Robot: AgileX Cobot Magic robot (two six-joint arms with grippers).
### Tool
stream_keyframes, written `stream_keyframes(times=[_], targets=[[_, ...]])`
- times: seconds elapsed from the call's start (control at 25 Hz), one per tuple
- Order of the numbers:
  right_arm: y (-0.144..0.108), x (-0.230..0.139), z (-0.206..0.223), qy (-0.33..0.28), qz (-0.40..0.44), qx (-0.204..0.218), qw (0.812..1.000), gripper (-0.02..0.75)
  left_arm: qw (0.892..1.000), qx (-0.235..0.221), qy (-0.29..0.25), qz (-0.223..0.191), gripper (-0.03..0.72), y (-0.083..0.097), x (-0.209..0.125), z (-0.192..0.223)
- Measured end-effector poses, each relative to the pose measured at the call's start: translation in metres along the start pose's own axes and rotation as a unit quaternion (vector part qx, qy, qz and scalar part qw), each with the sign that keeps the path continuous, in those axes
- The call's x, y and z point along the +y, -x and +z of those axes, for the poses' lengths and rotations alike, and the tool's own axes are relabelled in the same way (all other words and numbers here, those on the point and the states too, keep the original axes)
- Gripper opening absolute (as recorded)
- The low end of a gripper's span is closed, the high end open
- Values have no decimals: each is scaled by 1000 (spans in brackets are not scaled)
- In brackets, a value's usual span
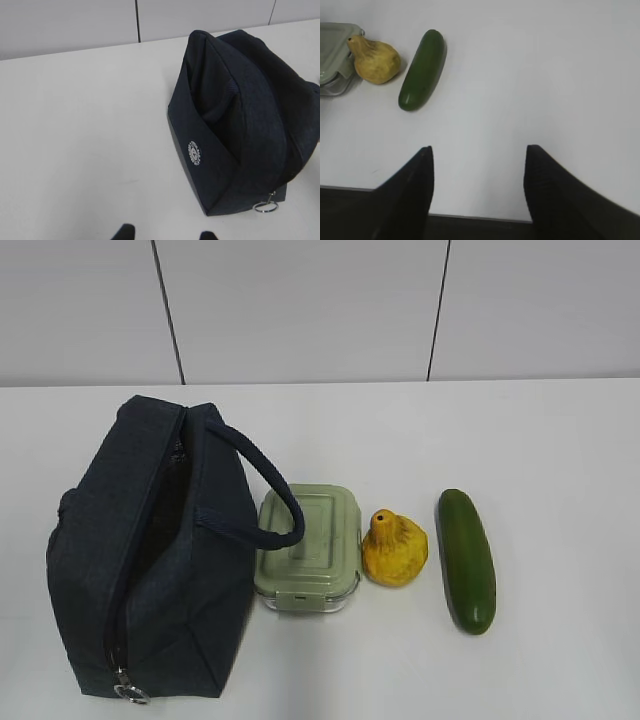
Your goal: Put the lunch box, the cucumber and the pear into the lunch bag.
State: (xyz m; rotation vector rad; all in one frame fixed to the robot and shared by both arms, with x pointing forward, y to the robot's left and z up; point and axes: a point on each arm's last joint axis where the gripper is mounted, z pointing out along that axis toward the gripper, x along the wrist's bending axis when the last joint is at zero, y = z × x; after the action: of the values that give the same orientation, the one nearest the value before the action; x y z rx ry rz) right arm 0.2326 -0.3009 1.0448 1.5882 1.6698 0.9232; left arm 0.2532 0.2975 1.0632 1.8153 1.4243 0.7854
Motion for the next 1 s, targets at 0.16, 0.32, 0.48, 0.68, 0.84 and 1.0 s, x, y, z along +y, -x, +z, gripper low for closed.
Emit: stream_keyframes(times=[0.16, 0.32, 0.48, 0.68, 0.84, 1.0], targets=[[-3, 12, 19, -70, 6, 12, 997, 443, 1000, -7, -11, -4, 255, -1, 32, 25], [-7, 38, 46, -114, 17, 23, 993, 443, 999, -26, -23, -25, 258, -1, 64, 65], [-11, 69, 82, -160, 18, 34, 986, 443, 997, -60, -50, -23, 258, 3, 94, 106], [-14, 102, 131, -228, 11, 38, 973, 443, 989, -117, -86, -21, 293, 11, 133, 153], [-19, 124, 163, -239, 11, 57, 969, 443, 977, -177, -118, -9, 351, 18, 154, 173], [-25, 138, 196, -251, 21, 85, 964, 443, 964, -221, -145, -6, 363, 20, 162, 181]])
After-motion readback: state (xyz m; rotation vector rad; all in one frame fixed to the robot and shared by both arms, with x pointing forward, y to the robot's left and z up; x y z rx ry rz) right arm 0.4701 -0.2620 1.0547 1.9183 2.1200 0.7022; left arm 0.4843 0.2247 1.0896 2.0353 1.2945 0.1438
